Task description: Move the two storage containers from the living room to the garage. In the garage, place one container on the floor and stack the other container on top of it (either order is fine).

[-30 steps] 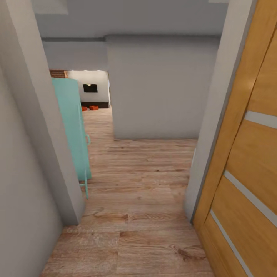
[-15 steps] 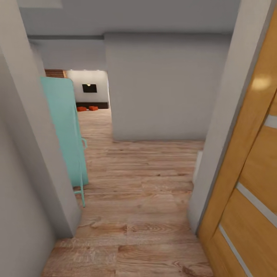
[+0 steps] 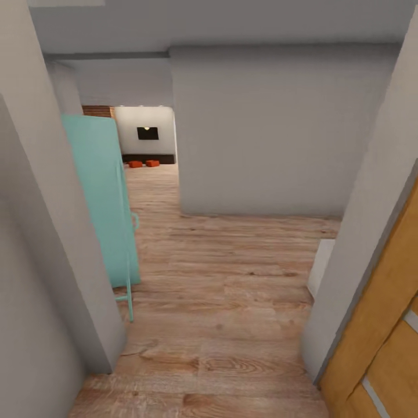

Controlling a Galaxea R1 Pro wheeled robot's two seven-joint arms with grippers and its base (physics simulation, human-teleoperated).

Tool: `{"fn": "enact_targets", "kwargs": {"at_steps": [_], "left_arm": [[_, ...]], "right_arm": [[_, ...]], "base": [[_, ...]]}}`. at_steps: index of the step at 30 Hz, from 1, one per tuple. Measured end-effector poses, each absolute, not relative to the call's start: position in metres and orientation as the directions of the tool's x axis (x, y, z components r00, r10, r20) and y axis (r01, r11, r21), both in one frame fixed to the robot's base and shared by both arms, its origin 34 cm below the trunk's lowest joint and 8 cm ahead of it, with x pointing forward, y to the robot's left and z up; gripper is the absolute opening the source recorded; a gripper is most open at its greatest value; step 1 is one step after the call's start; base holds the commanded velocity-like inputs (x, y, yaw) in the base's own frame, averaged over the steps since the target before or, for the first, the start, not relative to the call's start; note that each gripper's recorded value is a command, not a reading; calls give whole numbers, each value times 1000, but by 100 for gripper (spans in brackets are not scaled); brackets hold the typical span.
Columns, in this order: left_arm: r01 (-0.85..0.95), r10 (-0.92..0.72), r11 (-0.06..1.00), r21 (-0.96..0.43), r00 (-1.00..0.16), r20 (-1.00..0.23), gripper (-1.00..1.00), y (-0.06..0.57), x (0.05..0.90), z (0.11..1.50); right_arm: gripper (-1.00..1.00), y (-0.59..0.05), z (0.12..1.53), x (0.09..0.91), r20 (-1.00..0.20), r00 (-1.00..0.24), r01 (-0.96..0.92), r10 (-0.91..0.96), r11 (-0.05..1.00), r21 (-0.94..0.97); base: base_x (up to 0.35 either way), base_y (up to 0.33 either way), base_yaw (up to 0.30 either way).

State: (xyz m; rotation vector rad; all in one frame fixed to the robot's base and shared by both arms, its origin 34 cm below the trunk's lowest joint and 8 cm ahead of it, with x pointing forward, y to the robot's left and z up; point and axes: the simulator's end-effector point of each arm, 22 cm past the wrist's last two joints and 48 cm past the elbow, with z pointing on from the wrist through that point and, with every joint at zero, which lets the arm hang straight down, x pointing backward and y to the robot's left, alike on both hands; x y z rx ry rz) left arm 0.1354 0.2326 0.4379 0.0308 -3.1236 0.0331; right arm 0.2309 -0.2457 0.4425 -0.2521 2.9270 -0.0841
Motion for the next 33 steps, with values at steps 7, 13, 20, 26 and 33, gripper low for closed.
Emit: {"fn": "enact_targets", "kwargs": {"at_steps": [7,13,20,26,33], "left_arm": [[-20,-19,1000,-21,-1000,18,100,233,135,438],[-20,-19,1000,-21,-1000,18,100,233,135,438],[-20,-19,1000,-21,-1000,18,100,232,135,438],[-20,-19,1000,-21,-1000,18,100,233,135,438],[-20,-19,1000,-21,-1000,18,100,233,135,438]], "right_arm": [[100,-247,442,231,-195,-965,-163,-175,984,-75],[100,-247,442,231,-195,-965,-163,-175,984,-75],[100,-247,443,231,-197,-965,-163,-175,984,-75],[100,-247,443,231,-197,-965,-163,-175,984,-75],[100,-247,443,231,-197,-965,-163,-175,984,-75]], "base": [[323,0,32],[323,0,2],[323,0,0],[323,0,0],[323,0,0]]}}
